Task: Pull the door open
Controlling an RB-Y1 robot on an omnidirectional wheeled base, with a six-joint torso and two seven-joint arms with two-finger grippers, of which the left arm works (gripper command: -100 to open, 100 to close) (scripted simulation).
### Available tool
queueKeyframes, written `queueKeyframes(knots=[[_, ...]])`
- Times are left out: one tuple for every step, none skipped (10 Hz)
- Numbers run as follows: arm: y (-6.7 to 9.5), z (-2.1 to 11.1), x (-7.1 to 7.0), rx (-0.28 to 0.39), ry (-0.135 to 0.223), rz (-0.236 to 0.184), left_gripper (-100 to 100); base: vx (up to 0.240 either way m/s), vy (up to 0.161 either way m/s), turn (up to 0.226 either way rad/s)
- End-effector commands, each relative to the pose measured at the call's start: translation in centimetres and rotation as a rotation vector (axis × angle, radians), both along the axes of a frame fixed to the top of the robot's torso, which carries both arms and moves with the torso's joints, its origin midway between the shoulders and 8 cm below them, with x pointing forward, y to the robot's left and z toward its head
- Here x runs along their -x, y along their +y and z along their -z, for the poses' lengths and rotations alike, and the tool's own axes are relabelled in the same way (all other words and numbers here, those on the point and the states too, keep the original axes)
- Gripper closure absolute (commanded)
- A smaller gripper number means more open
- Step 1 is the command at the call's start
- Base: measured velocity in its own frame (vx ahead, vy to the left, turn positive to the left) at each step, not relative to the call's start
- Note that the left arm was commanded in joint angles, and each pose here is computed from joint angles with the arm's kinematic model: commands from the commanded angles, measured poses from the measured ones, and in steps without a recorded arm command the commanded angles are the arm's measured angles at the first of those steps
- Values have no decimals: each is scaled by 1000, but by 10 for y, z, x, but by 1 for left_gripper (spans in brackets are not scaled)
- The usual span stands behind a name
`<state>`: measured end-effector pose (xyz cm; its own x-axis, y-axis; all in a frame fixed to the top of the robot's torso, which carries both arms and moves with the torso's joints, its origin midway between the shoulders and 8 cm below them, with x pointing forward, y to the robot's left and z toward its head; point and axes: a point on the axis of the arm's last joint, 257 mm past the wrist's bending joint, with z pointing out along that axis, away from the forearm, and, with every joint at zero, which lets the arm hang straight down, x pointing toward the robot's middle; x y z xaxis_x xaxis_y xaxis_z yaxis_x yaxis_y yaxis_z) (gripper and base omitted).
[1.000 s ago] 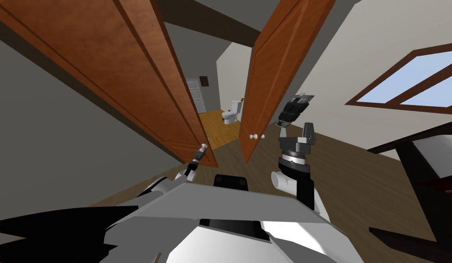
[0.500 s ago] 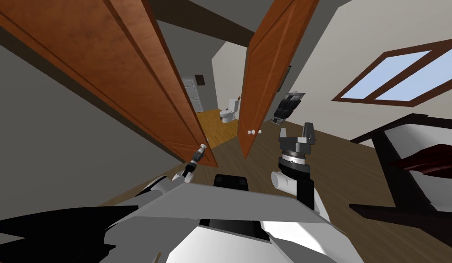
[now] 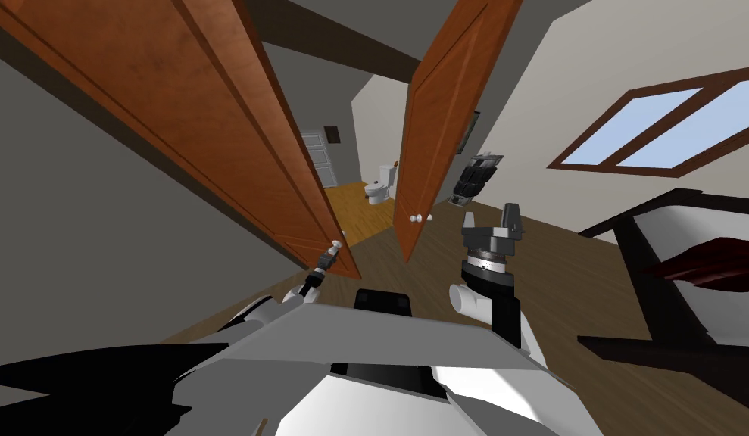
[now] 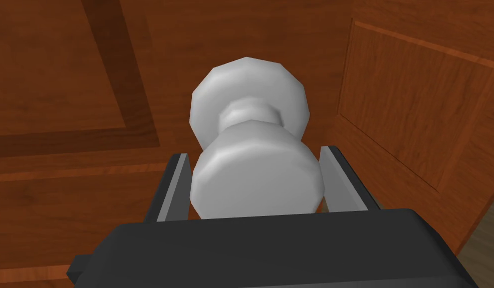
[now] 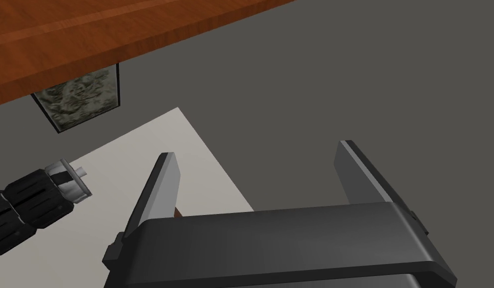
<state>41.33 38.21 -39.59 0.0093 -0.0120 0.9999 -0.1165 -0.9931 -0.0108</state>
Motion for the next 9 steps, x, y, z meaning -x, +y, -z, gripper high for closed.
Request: queueKeyframes(knots=[[-3,-3,8,9,-10,34,100,-174,103,-228],[-3,-3,11,10,-10,41,100,-168,102,-107],[-2,-4,15,11,-10,53,100,-189,90,-82],[-2,-4,15,11,-10,53,100,-133,55,-5],[-5,-6,12,11,-16,54,100,-52,15,8],[-2,-3,21,11,-9,58,100,-118,62,-155],[0,-3,25,11,-9,61,100,-180,109,-218],[1,-3,27,11,-10,63,100,-169,89,-155],[3,-3,31,11,-10,66,100,-180,90,-152]])
